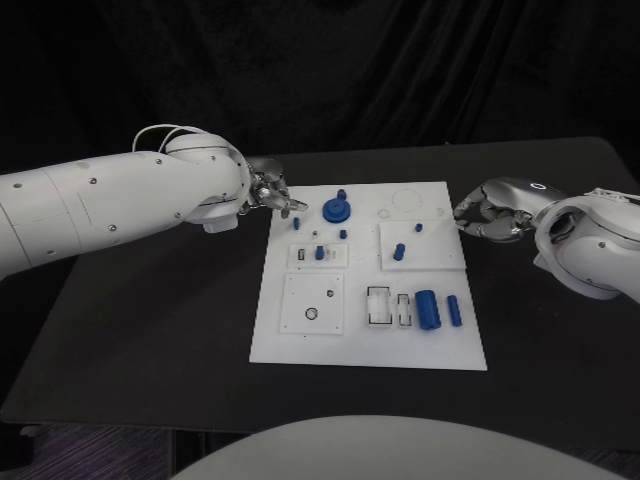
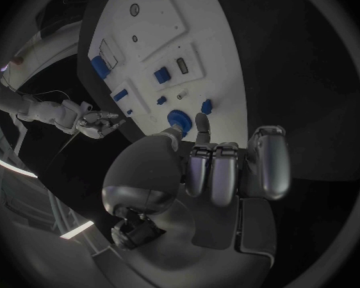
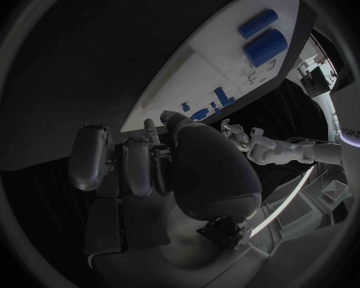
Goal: Assemble the parts on the task board
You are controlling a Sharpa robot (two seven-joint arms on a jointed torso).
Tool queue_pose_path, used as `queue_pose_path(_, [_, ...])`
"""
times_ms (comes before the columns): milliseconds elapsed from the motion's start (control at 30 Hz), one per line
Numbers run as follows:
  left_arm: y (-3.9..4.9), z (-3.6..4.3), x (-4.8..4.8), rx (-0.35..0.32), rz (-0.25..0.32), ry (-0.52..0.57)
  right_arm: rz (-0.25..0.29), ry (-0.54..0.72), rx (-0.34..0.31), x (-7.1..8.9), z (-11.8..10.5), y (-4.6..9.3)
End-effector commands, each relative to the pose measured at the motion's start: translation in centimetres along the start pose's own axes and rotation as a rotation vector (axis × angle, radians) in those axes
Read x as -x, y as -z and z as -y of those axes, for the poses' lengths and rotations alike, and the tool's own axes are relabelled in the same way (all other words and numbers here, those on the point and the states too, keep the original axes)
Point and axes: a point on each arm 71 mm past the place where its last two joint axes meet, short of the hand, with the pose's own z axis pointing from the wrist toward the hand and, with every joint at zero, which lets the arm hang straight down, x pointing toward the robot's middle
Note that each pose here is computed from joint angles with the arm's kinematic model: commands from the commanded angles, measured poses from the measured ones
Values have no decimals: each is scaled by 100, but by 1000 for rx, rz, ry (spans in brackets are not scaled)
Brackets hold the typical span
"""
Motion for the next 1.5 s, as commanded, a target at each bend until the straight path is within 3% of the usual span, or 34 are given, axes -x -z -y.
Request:
queue_pose_path(33, [-28,36,23,-40,-18,-30,4,0,-3,-6,-5,-2])
queue_pose_path(600, [-241,-3,90,16,-78,-36,1,-1,0,-10,-21,1])
queue_pose_path(1500, [-305,-75,-17,47,-111,-28,12,-3,-1,0,-1,13])
